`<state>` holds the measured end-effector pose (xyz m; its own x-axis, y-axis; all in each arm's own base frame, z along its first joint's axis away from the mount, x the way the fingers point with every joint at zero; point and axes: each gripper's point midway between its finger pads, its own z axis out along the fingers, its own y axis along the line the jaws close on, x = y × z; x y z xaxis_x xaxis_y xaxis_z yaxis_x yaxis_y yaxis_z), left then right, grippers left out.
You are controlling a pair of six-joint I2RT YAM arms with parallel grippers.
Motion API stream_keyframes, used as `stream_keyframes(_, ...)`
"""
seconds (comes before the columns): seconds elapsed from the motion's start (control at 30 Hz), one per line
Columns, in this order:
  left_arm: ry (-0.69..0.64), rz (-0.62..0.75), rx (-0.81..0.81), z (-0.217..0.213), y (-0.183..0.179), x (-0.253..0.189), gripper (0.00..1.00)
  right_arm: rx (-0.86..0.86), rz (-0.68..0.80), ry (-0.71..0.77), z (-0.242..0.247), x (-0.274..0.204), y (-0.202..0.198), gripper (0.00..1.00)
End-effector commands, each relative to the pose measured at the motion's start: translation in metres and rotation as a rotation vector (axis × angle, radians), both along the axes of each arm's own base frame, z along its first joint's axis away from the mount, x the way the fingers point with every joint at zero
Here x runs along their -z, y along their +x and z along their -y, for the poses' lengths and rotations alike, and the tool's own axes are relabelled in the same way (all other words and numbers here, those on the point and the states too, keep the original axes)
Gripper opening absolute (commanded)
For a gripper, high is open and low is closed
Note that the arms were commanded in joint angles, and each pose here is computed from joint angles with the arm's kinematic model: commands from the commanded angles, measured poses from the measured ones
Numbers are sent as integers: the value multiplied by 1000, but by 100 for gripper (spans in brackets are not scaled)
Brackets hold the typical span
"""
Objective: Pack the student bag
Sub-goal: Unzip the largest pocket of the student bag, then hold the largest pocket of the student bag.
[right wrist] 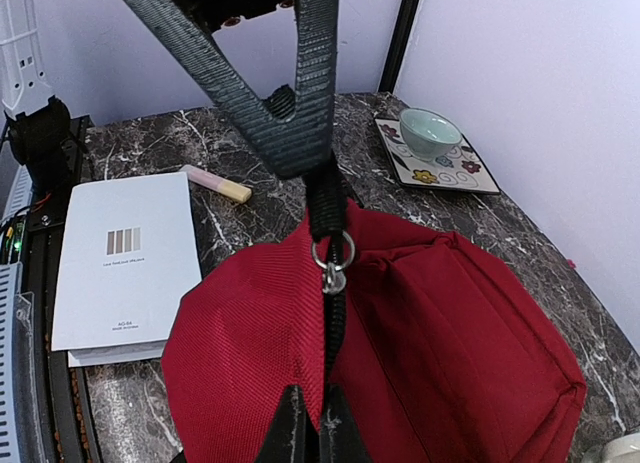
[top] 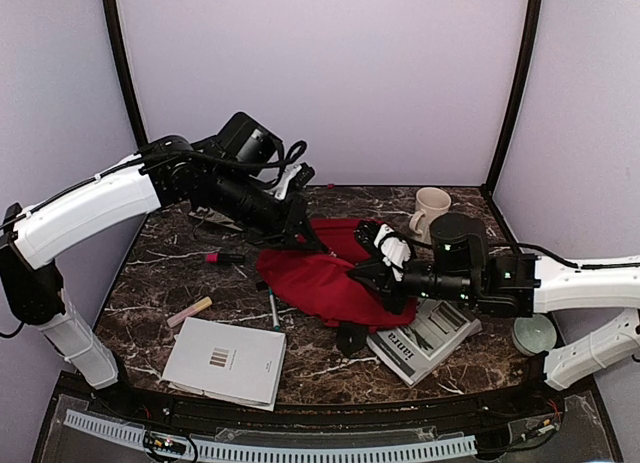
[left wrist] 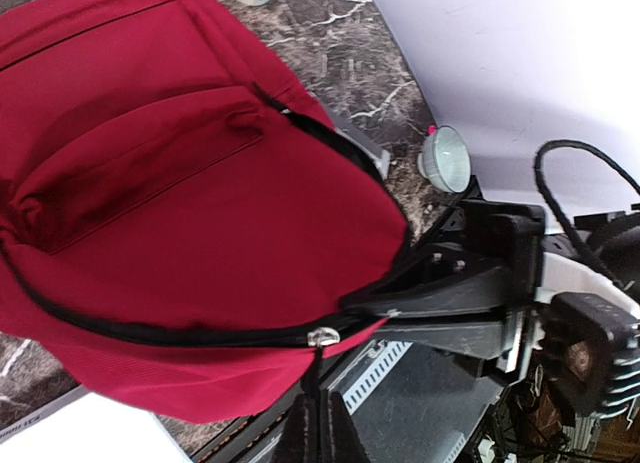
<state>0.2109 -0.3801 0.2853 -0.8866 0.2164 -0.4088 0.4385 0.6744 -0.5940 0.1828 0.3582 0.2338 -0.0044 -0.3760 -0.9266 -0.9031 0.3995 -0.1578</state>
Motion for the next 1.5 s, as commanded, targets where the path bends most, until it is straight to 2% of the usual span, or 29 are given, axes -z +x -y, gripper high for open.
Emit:
stream_keyframes(0.0, 69, 42, -87, -38, 12, 1, 0, 12, 29, 15, 11, -5, -4, 0)
stream_keyframes(0.2, 194, 16, -274, -91, 28, 23, 0, 20, 20, -6, 23, 6, -9, 0)
stream_keyframes(0.37, 106, 18, -225, -75, 26, 14, 0, 38, 19, -12, 26, 8, -7, 0)
stream_keyframes(0.4, 98, 17, -223, -73, 27, 14, 0, 38, 19, -13, 25, 8, -7, 9)
stream_keyframes(0.5, 86, 6, -223, -69, 28, 15, 0, 38, 15, -15, 24, 6, -6, 46)
stream_keyframes(0.53, 72, 1, -217, -65, 28, 14, 0, 40, 17, -13, 23, 4, -6, 55)
stream_keyframes(0.63, 13, -19, -200, -54, 27, 11, 0, 28, 23, 10, 18, -7, -5, 70)
stream_keyframes(0.73, -34, -33, -196, -46, 26, 7, 0, -16, 19, 34, 7, -20, -9, 74)
stream_keyframes(0.93, -106, -32, -179, -30, 25, -6, 0, -8, 11, 57, -21, -32, 2, 77)
stream_keyframes(1.03, -110, -30, -176, -28, 26, -6, 0, 8, 39, 23, -34, -28, 13, 77)
stream_keyframes(1.17, -116, -26, -169, -26, 25, -7, 0, 11, 45, -36, -51, -12, 24, 73)
stream_keyframes(1.3, -114, -28, -168, -28, 24, -6, 0, 33, 32, -11, -63, -12, 32, 59)
stream_keyframes(1.47, -107, -30, -183, -33, 22, -2, 0, 14, 1, 22, -73, -14, 31, 29)
